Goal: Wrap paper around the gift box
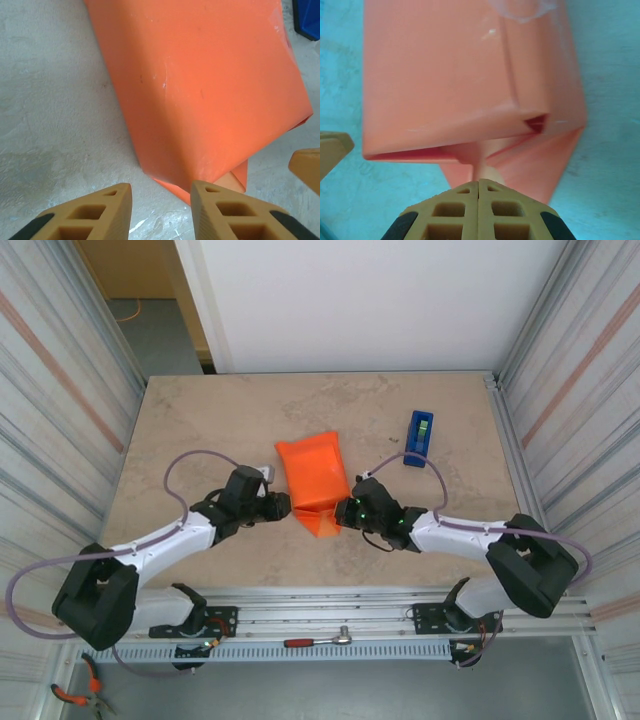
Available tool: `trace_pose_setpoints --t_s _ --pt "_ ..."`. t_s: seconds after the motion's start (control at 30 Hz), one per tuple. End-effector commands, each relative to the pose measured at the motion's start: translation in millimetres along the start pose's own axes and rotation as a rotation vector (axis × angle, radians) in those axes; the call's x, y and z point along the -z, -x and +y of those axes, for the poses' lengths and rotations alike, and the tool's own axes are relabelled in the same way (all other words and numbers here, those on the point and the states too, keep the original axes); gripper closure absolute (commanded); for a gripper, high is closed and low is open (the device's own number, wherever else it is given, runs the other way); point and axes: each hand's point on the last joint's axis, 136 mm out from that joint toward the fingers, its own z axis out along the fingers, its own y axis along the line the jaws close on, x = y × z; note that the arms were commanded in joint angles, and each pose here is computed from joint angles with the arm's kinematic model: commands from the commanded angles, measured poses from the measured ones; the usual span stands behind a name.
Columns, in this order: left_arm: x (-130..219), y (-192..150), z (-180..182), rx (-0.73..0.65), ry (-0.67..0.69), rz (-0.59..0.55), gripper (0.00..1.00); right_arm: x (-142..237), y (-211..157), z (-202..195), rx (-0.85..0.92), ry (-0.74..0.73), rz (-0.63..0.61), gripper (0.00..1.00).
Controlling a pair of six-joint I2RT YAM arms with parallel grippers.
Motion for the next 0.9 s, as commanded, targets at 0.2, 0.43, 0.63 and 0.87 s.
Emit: trace_pose_setpoints --t_s 0.2,0.43,0.63,0.87 --pt "-7.8 7.0 -9.1 -0.036 -0.017 -0.018 0.58 -1.2 1.5 -24.3 -0.025 -0.046 0.003 1.00" --pt "-15.1 -1.3 1.3 -0.047 0.024 0.013 0.56 -6.6 -5.1 -26.9 -0.035 -0.050 0.031 1.00" --pt "-7.0 5.0 -4.3 -0.067 0.012 -0.004 0.48 -6.1 -11.6 -29.8 -0.039 -0.063 0.053 0.85" --pt "23.9 25.8 -15.3 -0.087 -0.003 -0.094 0.30 -6.2 -17.7 -26.8 -0.024 -0.055 0.067 1.00"
